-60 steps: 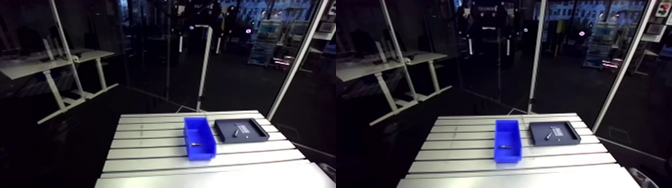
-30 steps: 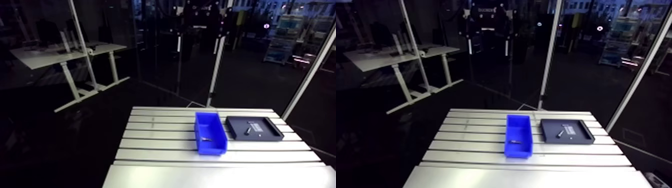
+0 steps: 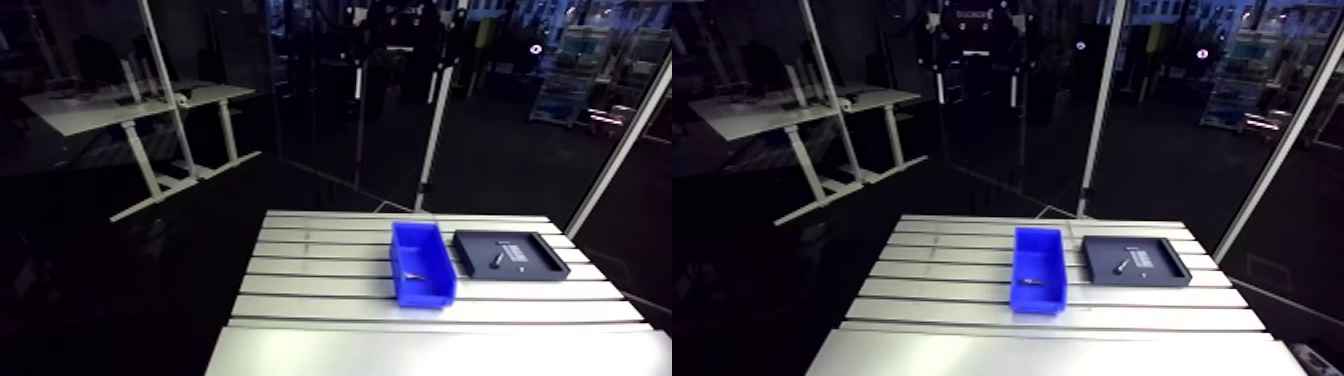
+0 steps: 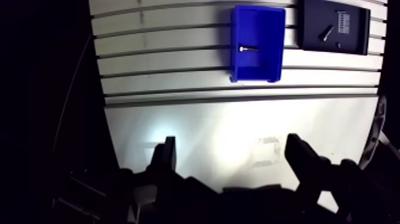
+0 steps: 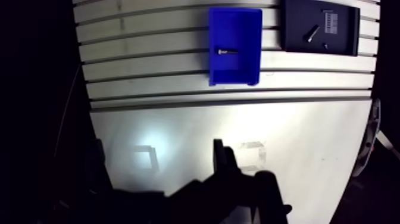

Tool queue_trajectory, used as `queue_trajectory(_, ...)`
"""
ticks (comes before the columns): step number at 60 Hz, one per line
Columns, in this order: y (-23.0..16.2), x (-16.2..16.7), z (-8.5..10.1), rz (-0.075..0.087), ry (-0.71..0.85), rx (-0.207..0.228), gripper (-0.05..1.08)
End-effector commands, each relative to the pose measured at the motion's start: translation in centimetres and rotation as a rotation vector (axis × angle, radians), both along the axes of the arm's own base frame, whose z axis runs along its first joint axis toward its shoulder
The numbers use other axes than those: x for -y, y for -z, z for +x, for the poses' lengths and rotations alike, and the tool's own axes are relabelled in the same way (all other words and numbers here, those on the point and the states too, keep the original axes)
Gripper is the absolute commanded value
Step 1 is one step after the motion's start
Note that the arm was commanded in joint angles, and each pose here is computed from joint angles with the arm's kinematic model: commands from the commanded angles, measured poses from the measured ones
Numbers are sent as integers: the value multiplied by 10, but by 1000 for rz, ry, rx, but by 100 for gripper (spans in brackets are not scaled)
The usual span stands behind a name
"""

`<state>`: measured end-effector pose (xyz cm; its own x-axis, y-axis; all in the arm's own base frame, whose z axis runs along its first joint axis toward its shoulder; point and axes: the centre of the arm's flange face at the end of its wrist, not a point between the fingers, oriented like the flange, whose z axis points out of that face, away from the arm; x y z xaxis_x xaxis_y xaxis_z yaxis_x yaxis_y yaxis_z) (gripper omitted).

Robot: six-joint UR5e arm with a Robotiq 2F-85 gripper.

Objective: Pick up the M10 bolt from the tray and put it into the blue bin.

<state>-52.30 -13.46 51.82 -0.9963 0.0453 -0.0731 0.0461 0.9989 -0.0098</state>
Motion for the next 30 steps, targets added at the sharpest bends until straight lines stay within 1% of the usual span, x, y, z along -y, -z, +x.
queue_trajectory(1, -1, -1, -1, 4, 1, -2, 1)
queue_trajectory(9, -1, -8, -3, 5, 14, -1, 1)
queue_trajectory(13, -2, -11, -5, 6, 20, -7, 1)
queue_trajectory(17, -4, -20, -7, 10, 43, -11, 1)
queue_trajectory(18, -6, -29, -10, 12, 62, -17, 1)
queue_trajectory(19, -6, -29, -10, 12, 62, -17, 1)
queue_trajectory(20, -7, -43, -13, 12, 87, -23, 1)
queue_trajectory(21, -7, -43, -13, 12, 87, -23, 1)
queue_trajectory(23, -8, -74, -18, 12, 140, -28, 1)
queue_trajectory(24, -8, -74, -18, 12, 140, -28, 1)
queue_trajectory(25, -10, -88, -19, 12, 163, -32, 1)
queue_trajectory(26, -10, -88, -19, 12, 163, -32, 1)
queue_trajectory(27, -12, -98, -21, 11, 179, -35, 1)
queue_trajectory(30, -12, -106, -23, 12, 189, -36, 1)
